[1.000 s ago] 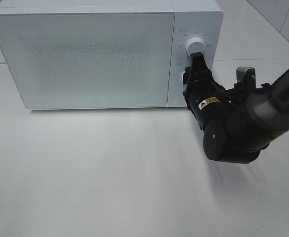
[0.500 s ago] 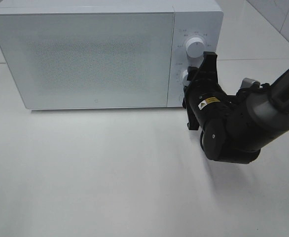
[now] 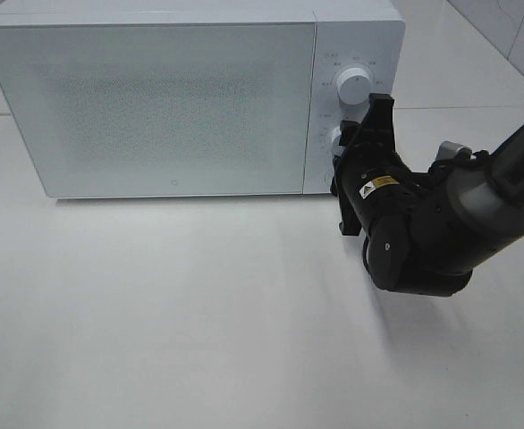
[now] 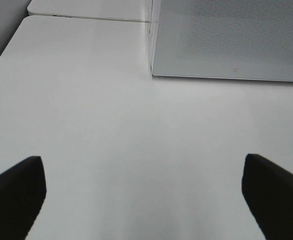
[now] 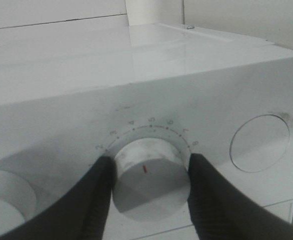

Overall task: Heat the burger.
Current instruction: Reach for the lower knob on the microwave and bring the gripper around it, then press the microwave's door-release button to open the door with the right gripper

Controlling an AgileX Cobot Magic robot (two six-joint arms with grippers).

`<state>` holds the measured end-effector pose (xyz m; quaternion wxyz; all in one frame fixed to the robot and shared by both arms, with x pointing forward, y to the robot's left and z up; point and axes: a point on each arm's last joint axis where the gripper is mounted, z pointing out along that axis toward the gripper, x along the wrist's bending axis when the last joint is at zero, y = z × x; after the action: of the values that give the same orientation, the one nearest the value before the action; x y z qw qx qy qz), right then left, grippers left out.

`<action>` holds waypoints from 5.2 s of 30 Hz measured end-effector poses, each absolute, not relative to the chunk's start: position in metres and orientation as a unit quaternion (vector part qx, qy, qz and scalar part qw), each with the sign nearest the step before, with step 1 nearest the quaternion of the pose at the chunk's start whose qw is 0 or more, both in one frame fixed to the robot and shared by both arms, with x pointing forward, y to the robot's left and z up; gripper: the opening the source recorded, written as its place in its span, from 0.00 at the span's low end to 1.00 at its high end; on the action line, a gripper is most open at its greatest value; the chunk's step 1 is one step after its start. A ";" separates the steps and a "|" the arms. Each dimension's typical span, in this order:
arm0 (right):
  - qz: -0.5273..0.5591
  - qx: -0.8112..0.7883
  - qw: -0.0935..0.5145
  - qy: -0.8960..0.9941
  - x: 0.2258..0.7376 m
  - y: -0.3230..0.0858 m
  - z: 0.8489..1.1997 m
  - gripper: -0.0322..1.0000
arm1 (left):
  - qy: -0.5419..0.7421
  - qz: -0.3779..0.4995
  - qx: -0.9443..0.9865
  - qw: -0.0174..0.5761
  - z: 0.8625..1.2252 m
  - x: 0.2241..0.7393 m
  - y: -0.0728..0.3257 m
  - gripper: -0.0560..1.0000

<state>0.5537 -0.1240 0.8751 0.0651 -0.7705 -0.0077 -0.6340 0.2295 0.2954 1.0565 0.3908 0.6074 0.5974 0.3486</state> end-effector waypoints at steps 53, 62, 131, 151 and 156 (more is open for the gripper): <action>-0.604 -0.783 0.016 -0.149 0.521 -0.131 0.884 0.70 | 0.597 0.349 0.607 0.391 1.057 0.229 0.295 0.99; -0.511 -0.794 -0.039 -0.328 0.495 -0.137 0.899 0.70 | 0.597 0.349 0.607 0.391 1.057 0.229 0.295 0.99; -0.258 -0.490 -0.070 -0.830 0.286 -0.256 1.073 0.70 | 0.597 0.349 0.607 0.391 1.057 0.229 0.295 0.99; -0.344 -0.583 -0.286 -0.677 0.234 -0.301 1.078 0.70 | 0.597 0.349 0.607 0.391 1.057 0.229 0.295 0.99; -0.351 -0.582 -0.321 -0.660 0.224 -0.302 1.067 0.70 | 0.597 0.349 0.607 0.391 1.057 0.229 0.295 0.99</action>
<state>0.2243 -0.3020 1.0671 -0.3210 -0.5817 -0.6596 -0.3515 0.2295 0.2954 1.0565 0.3908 0.6074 0.5974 0.3486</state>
